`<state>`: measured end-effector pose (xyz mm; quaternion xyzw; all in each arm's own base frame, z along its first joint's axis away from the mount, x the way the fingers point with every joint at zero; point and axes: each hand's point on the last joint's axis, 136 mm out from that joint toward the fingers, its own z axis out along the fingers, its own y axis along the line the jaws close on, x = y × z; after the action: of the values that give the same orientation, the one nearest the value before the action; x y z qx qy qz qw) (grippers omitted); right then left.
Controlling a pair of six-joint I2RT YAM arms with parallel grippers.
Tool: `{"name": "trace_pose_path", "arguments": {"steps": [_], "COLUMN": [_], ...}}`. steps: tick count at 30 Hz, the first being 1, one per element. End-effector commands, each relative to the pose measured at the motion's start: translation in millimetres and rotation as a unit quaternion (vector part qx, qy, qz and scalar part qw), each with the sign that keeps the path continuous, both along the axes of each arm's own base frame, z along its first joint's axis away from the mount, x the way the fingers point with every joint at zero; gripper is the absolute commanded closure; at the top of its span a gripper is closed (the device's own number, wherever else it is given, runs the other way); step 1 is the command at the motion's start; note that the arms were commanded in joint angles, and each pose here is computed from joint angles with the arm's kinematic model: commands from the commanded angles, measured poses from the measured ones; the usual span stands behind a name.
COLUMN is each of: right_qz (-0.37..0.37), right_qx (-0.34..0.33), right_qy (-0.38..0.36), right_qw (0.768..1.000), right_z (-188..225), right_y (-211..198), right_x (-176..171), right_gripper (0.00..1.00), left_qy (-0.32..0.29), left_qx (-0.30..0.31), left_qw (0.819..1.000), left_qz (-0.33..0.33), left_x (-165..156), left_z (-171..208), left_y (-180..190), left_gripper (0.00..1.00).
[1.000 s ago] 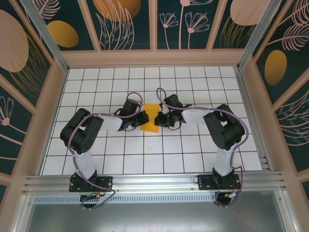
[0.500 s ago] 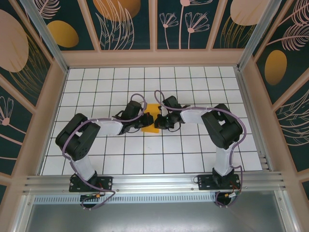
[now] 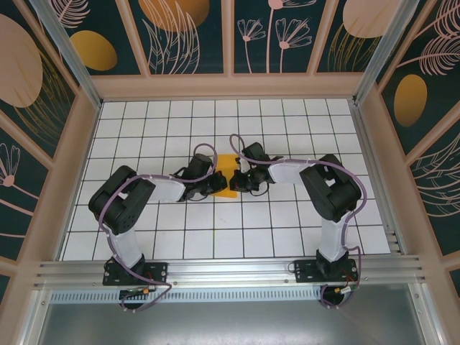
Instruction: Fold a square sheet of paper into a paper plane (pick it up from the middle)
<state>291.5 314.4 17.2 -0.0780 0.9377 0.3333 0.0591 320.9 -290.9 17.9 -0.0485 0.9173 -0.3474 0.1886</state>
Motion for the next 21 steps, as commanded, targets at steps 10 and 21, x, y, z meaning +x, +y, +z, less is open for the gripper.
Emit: {"name": "trace_pose_path", "arguments": {"steps": [10,21], "right_qz": [0.013,0.021], "right_qx": [-0.106,-0.124], "right_qy": [0.044,0.066], "right_qw": [0.993,0.99], "right_z": [-50,-69], "right_y": [-39,-55], "right_x": [-32,-51], "right_gripper": [0.98,0.99], "left_qy": [0.019,-0.005], "left_qx": [0.096,0.093], "left_qw": [0.994,0.994], "left_qz": [0.037,0.054], "left_x": [7,32], "left_z": [-25,-20], "left_y": [25,50], "left_gripper": [1.0,0.96]}}
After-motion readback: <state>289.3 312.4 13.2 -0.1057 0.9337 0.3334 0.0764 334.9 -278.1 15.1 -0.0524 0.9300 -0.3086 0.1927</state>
